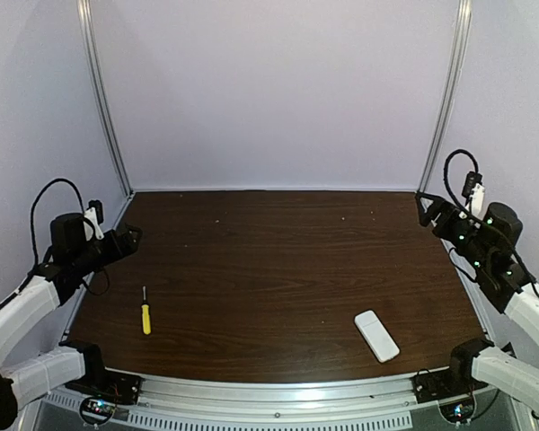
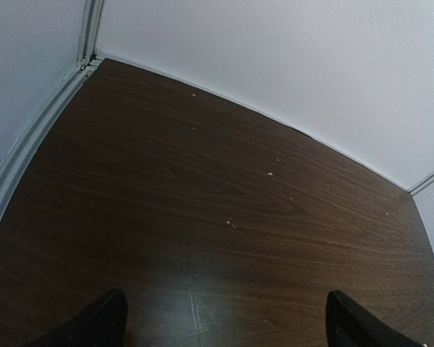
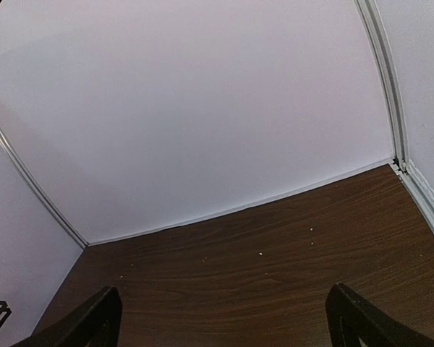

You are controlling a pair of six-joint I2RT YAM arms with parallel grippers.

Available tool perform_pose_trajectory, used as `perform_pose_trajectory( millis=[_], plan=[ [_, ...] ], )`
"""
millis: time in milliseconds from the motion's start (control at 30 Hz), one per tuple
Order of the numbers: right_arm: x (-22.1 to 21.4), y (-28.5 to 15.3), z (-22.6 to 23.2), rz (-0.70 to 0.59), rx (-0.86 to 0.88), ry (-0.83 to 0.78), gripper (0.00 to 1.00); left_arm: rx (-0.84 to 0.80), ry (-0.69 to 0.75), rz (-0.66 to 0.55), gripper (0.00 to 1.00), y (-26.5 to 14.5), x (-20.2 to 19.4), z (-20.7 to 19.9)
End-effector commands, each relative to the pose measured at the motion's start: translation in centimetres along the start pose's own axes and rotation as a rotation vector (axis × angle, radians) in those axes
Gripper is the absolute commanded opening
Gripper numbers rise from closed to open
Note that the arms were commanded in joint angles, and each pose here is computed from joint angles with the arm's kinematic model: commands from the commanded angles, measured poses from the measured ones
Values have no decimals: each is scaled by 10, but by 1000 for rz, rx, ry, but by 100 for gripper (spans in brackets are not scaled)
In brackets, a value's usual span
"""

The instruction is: Unload the batteries from the remote control

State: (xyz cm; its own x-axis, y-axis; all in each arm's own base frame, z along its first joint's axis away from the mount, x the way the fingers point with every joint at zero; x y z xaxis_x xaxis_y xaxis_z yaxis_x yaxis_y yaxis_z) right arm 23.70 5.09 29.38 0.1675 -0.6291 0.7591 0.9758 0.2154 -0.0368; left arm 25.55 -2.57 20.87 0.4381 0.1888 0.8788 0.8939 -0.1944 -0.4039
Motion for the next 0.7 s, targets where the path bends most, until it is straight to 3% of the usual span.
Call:
perform_pose_trajectory(
  millis=[0,133,333,667],
  plan=[
    [-7,-13,8,80,56,81,100,-104,18,-11,97,-16,-8,-23],
    [-26,-14,7,206,99,126,100,-147,32,-6,97,-23,-17,-36],
    [-57,-7,-4,460,-107,171,100,-207,58,22,97,-14,-35,-58],
    [-108,-28,2,631,-276,22,100,-268,160,110,97,13,-64,-113]
  ],
)
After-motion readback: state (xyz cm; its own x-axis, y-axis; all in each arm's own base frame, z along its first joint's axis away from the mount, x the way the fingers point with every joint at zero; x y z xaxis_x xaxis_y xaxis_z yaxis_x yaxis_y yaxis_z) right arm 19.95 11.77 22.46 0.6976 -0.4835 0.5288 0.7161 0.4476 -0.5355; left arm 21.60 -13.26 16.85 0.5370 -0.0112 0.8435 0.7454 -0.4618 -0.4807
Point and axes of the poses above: each gripper's point midway between its finger pads, its own y axis out along the fingers, its own z axis along the line the jaws close on, x = y × z, the point moved 7 cm from there along -y, back along the fingers, and after that the axes turned 13 degrees about y, right-handed, at the moved point
